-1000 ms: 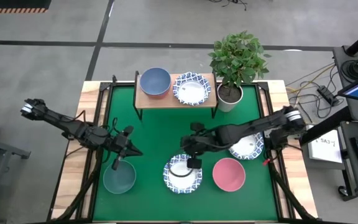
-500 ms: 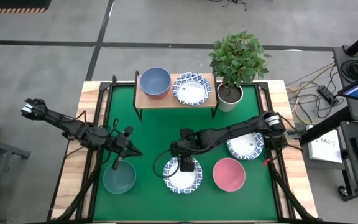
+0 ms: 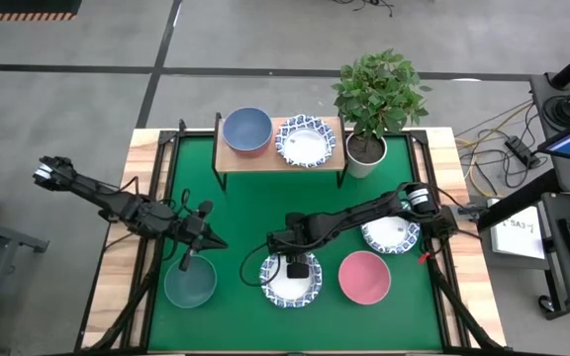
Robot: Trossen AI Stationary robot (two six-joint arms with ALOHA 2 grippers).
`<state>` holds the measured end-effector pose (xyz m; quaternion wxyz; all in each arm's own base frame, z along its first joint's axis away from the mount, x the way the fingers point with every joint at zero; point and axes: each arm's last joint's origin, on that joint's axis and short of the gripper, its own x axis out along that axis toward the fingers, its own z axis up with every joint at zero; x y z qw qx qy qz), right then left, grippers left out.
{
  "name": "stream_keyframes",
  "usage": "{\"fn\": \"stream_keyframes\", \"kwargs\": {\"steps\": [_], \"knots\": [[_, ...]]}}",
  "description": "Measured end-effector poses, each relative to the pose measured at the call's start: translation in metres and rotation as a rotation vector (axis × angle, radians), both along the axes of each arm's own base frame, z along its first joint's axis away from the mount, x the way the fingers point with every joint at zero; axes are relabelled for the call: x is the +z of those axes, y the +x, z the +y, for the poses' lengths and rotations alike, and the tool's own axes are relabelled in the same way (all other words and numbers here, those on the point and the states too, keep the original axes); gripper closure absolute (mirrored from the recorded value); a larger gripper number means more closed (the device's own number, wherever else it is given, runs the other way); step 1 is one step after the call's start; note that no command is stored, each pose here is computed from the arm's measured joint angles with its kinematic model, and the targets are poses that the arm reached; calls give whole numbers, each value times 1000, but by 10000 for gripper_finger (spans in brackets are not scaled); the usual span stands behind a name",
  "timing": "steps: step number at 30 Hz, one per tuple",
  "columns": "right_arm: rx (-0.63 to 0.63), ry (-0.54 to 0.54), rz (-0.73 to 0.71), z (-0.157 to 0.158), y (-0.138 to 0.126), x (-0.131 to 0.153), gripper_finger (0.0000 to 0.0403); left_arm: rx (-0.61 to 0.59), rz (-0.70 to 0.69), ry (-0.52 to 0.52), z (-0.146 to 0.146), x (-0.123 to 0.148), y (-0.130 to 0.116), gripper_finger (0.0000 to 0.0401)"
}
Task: Place and stack bowls onto a shelf
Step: Stack the bottom white patterned bowl on top of the other white patterned bowl on the shelf
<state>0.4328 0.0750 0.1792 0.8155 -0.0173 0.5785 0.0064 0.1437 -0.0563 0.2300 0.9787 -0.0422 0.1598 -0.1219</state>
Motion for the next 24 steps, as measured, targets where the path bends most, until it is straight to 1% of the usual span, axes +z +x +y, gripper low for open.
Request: {"fn": "stream_keyframes", "kwargs": {"steps": [4,7,12,16,20,24], "knots": [[-5,8,-5,0,0,2,327,0,0,0,0,0,0,401],[5,41,-11,1,-1,5,379,0,0,0,0,0,0,401],[10,54,-11,1,-1,9,389,1,-1,0,0,0,0,401],[11,58,-42,-1,-3,28,390,1,-4,-1,0,1,1,401],[-1,64,-100,-7,-7,65,390,1,-6,-2,0,1,1,401],[-35,83,-228,-16,-15,116,390,1,-7,-2,0,1,1,401]]}}
